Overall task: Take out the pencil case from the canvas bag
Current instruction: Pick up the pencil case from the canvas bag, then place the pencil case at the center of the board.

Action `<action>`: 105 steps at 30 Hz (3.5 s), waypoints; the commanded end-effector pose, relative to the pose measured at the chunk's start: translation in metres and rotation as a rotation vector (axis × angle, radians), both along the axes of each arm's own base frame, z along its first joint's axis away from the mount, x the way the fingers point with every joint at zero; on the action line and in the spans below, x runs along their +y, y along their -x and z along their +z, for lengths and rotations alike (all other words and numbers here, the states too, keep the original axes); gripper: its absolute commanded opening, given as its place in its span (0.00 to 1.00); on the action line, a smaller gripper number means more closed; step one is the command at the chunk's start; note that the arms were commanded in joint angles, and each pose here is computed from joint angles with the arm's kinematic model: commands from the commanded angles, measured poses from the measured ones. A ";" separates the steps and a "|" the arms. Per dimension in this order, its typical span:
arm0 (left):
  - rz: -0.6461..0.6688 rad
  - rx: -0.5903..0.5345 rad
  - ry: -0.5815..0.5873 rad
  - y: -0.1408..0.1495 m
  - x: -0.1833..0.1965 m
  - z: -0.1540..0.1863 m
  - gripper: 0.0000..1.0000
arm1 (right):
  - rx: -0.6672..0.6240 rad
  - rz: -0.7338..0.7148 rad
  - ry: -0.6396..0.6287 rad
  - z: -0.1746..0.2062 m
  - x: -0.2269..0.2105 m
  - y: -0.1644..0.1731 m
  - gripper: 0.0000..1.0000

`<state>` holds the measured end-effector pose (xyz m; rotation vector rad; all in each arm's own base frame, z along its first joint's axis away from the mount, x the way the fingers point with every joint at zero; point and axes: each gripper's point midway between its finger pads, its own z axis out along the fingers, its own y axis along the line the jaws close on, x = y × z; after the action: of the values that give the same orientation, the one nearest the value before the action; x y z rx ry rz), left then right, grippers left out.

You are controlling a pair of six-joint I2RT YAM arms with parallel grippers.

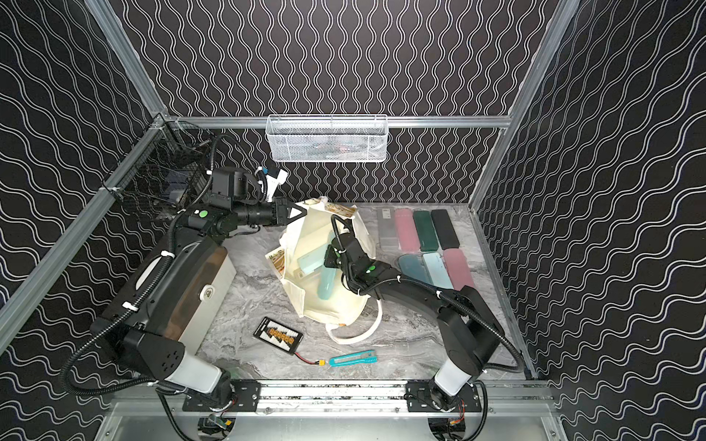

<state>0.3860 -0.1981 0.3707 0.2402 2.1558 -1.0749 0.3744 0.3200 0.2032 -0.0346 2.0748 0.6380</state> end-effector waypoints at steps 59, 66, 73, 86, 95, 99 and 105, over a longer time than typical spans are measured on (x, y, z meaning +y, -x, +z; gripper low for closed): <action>0.647 0.095 0.117 -0.051 0.157 0.058 0.00 | 0.475 0.094 0.539 -0.018 -0.181 0.040 0.03; 0.678 0.091 0.139 -0.043 0.160 0.063 0.00 | 0.633 0.099 0.635 -0.070 -0.181 0.020 0.04; 0.675 0.090 0.112 -0.040 0.161 0.060 0.00 | 0.690 0.101 0.689 -0.110 -0.178 -0.001 0.04; 0.676 0.092 0.100 -0.037 0.162 0.058 0.00 | 0.777 0.077 0.788 -0.159 -0.197 -0.019 0.04; 0.677 0.087 0.098 -0.035 0.162 0.059 0.00 | 0.812 0.029 0.854 -0.174 -0.222 -0.030 0.04; 0.674 0.090 0.098 -0.036 0.162 0.059 0.00 | 0.814 -0.001 0.900 -0.175 -0.236 -0.035 0.04; 0.670 0.091 0.101 -0.037 0.161 0.059 0.00 | 0.807 -0.059 0.997 -0.172 -0.255 -0.040 0.05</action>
<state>0.4199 -0.0370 0.4113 -0.5940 2.0809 -0.7863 0.4257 0.0774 0.0393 -0.2883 2.9112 -0.4864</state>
